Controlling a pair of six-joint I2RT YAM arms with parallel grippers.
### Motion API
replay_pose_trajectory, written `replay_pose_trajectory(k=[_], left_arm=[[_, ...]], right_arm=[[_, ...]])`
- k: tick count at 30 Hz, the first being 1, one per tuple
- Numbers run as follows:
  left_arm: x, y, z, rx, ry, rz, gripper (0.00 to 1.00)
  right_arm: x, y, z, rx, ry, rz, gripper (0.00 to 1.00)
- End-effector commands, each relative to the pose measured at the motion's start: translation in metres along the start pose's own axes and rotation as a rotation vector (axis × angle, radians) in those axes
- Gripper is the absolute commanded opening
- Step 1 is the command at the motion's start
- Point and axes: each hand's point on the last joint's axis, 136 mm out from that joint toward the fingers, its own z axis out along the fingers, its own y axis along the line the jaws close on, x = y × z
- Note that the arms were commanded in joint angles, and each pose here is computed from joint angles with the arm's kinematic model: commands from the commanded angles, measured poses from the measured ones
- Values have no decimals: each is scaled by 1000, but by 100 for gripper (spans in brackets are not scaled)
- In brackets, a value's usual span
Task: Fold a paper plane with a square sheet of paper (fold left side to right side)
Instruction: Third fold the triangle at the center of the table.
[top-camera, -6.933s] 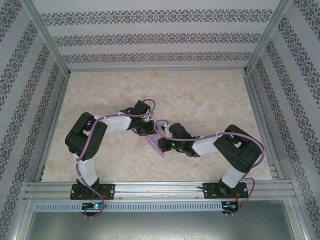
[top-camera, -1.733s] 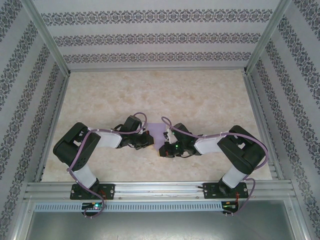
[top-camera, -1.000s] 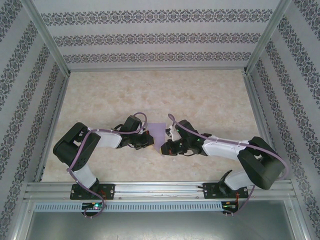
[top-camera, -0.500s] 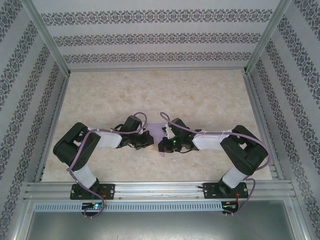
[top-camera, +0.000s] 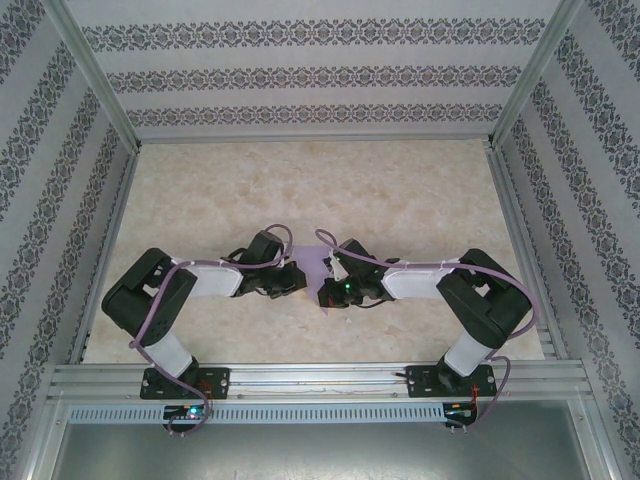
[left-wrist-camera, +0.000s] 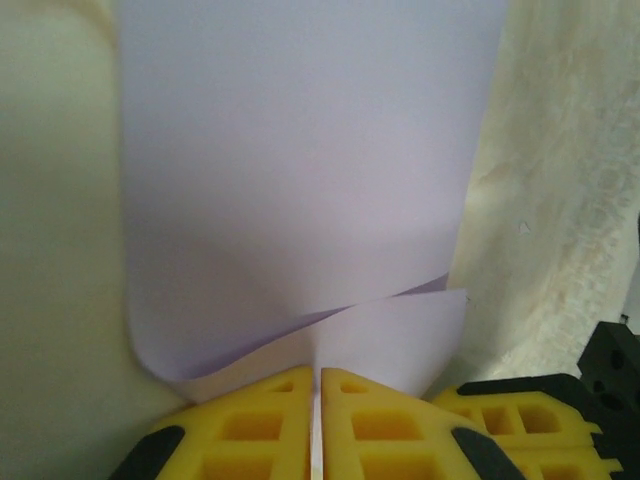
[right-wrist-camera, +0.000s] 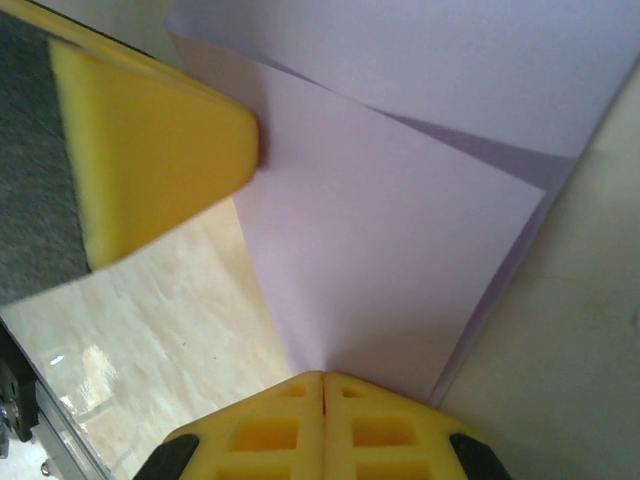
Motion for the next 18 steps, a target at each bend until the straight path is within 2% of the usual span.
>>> replay_pose_trajectory(k=[1,10,18], left_arm=[[2,10,-11,-32,-50,-12,7],[12,-12,-21,77,-111,53,2],[14,-34,-13,137,-121,99,1]], right_arm=[[22,-35,3,154,68,12,0],[25,-51,2,233,66,1,0],[25,-55,2,260,59,0,0]])
